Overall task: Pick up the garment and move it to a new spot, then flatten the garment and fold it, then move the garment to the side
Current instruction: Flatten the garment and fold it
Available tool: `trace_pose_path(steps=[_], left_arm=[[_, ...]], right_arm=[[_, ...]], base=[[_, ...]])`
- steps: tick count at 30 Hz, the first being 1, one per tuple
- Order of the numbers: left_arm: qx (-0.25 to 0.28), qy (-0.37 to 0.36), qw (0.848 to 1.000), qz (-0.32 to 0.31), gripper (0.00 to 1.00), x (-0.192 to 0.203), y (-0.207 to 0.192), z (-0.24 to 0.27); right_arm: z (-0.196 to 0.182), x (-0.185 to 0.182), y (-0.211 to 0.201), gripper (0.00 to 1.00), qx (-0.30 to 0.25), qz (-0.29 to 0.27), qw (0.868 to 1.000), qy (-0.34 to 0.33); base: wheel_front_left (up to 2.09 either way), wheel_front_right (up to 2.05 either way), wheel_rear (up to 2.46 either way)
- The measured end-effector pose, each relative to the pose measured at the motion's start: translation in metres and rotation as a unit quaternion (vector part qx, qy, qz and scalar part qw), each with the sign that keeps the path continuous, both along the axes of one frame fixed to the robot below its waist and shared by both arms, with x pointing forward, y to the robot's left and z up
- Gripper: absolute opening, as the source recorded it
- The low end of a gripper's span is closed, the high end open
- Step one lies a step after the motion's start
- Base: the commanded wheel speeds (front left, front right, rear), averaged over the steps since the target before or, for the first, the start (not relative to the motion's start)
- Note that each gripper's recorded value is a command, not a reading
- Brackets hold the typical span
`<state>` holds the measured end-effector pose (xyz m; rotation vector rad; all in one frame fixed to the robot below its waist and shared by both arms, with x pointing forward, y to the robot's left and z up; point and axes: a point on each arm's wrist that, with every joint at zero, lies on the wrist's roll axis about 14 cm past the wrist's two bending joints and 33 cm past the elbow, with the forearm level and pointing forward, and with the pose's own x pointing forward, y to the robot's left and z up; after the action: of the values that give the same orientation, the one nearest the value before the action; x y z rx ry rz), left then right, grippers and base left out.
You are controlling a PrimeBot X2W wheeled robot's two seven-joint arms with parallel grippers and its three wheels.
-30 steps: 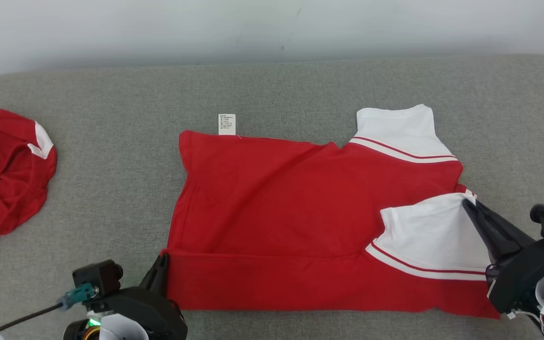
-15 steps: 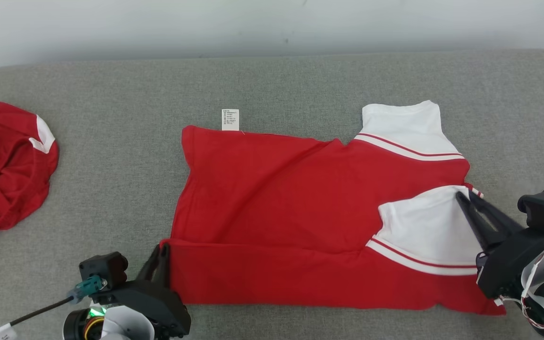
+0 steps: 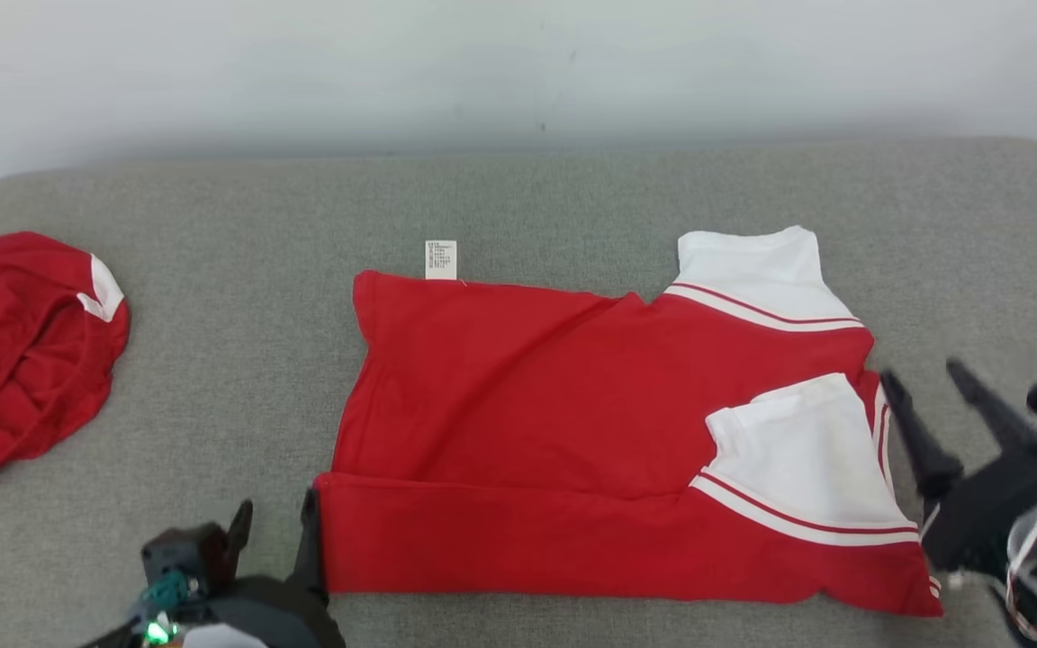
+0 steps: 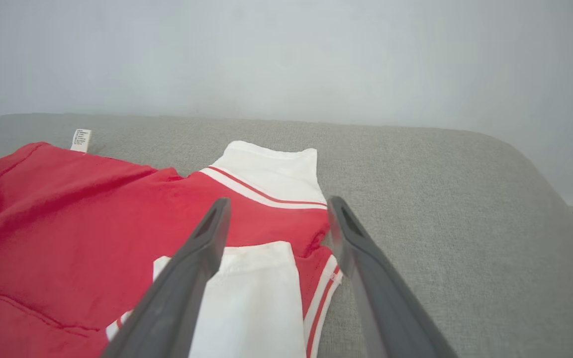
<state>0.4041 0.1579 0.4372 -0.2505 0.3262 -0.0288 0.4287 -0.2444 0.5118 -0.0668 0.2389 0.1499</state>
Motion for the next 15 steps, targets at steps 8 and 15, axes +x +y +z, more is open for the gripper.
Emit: trace_pose_path(steps=[8, 15], left_arm=[[0.023, 0.039, 0.999, -0.007, 1.00, -0.036, 0.002, -0.026], [0.044, 0.074, 0.996, -0.032, 1.00, -0.039, -0.007, -0.045]], right_arm=[[-0.060, -0.070, 0.002, 1.00, 0.073, -0.071, 0.986, 0.134], [-0.077, -0.086, 0.007, 1.00, 0.092, -0.100, 0.976, 0.170]], base=[[0.00, 0.00, 0.00], [0.00, 0.00, 0.00]])
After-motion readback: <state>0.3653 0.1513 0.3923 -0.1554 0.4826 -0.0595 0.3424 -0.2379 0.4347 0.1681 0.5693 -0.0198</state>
